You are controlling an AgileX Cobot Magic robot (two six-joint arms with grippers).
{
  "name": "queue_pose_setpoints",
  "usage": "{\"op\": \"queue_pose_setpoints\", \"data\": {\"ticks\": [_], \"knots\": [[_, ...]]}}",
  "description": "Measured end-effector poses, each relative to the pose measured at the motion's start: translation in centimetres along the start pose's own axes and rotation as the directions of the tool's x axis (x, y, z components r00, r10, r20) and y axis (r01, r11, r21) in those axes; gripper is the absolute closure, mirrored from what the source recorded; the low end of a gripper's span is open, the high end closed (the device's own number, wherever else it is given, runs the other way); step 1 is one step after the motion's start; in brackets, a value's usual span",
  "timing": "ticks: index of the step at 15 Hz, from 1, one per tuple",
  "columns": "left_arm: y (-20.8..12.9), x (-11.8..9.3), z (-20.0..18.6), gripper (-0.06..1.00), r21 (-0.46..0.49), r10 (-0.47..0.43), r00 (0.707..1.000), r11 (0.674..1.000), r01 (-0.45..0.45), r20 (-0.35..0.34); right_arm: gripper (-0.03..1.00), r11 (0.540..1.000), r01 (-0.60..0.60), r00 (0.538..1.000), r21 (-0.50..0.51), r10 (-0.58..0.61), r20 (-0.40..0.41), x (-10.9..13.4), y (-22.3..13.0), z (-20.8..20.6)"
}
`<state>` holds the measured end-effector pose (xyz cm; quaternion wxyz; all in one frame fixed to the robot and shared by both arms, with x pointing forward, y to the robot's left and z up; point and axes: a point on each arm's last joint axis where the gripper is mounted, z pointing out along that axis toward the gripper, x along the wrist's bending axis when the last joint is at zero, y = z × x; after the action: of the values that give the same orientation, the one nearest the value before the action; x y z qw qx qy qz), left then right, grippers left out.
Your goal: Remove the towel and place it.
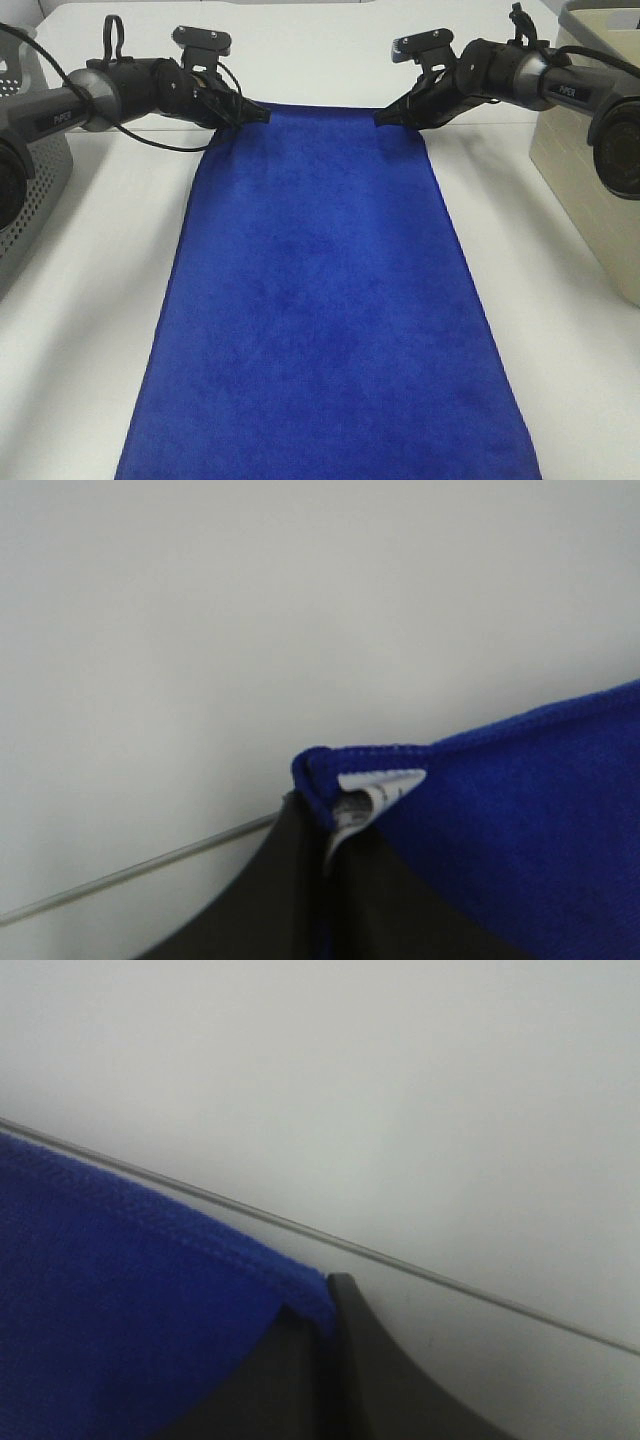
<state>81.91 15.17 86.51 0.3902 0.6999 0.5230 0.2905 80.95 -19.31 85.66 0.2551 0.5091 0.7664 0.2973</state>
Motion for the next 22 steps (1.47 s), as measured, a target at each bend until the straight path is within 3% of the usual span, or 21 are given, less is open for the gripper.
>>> {"op": "queue_pose_setpoints", "data": {"ticks": [3,6,8,9,10,13,17,22], "knots": [[0.0,0.0,0.1,0.93,-0.016,0.008,1.000,1.000,-0.008,-0.005,0.93,1.000,-0.001,1.000,-0.012,0.001,0.004,0.0,0.1,0.0],[-1.0,0.1,0.7,0.89,-0.009,0.015,1.000,1.000,-0.015,-0.009,0.82,1.000,-0.001,1.000,-0.024,0.001,0.008,-0.1,0.2,0.0],[-1.3,0.1,0.9,0.77,-0.012,0.018,1.000,1.000,-0.019,-0.011,0.59,0.999,-0.001,1.000,-0.041,0.001,0.015,-0.1,0.4,0.0],[-1.1,0.1,0.9,0.64,-0.033,0.021,1.000,0.999,-0.022,-0.015,0.43,0.998,0.000,1.000,-0.066,0.002,0.024,-0.2,0.6,0.0],[-0.7,0.2,0.8,0.38,-0.072,0.035,0.999,0.997,-0.036,-0.024,0.24,0.995,-0.003,0.999,-0.099,0.007,0.041,-0.7,0.8,-0.1],[-0.6,0.3,0.8,0.29,-0.080,0.075,0.997,0.994,-0.078,-0.035,0.18,0.996,-0.002,0.999,-0.091,0.006,0.040,-0.8,0.8,-0.1],[0.5,0.3,0.6,0.28,-0.108,0.125,0.991,0.986,-0.129,-0.050,0.17,0.996,0.046,0.998,-0.073,-0.043,0.044,-0.8,1.2,-0.7],[0.3,0.3,0.5,0.28,-0.074,0.116,0.992,0.990,-0.119,-0.043,0.17,0.996,0.046,0.999,0.083,-0.044,-0.020,-0.4,0.0,-1.0]]}}
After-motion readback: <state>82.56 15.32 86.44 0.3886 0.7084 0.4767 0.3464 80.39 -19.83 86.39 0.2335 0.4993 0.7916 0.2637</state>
